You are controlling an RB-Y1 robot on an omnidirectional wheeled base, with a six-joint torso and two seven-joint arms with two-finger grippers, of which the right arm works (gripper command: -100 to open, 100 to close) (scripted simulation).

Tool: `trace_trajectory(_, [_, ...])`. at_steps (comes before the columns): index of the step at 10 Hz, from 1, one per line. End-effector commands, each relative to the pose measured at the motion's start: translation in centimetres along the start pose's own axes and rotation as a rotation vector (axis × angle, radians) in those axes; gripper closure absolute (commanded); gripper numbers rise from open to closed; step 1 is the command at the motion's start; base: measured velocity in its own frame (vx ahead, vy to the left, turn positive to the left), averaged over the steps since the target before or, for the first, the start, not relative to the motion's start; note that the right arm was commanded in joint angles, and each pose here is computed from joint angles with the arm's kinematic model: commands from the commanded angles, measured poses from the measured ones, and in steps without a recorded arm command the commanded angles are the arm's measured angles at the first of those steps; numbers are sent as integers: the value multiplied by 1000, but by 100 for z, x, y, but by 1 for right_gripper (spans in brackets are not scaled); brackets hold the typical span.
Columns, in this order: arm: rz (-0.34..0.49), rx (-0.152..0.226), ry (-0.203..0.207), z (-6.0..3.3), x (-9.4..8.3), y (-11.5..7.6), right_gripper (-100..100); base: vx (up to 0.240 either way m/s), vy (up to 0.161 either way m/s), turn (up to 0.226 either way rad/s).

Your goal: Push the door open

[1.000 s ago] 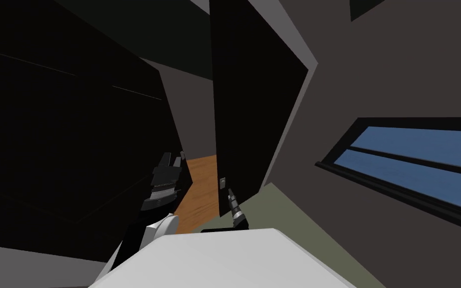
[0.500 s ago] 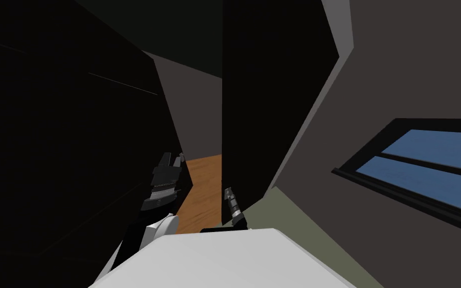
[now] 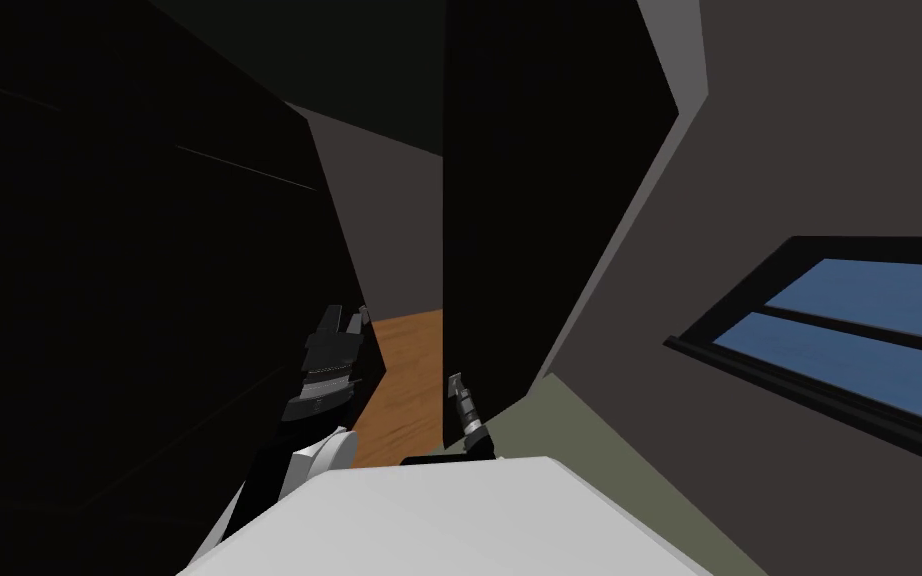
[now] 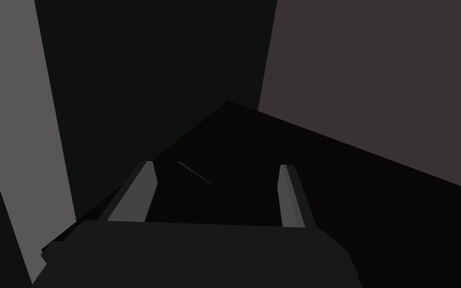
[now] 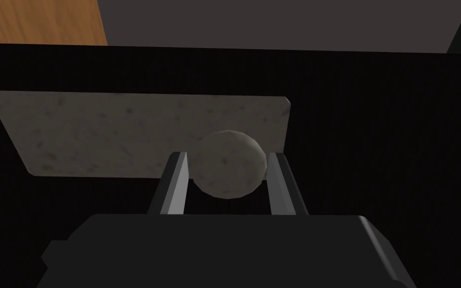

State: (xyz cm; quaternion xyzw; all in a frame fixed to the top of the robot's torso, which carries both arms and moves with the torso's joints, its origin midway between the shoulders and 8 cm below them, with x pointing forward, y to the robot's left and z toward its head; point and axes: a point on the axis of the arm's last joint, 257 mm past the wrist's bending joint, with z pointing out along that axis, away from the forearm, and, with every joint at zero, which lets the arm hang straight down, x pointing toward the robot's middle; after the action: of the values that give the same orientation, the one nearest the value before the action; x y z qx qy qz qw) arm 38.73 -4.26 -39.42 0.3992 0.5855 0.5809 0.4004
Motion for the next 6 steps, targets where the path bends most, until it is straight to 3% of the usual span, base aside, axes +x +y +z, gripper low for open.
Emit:
trace_trajectory(1, [1, 0, 0, -4, -1, 0, 100, -6, -2, -2])
trace_trajectory(3, [-8, 6, -13, -12, -97, -26, 100, 44, 18, -6])
trace_trajectory(6, [-22, 11, -40, -20, -281, -49, 100, 158, 105, -40])
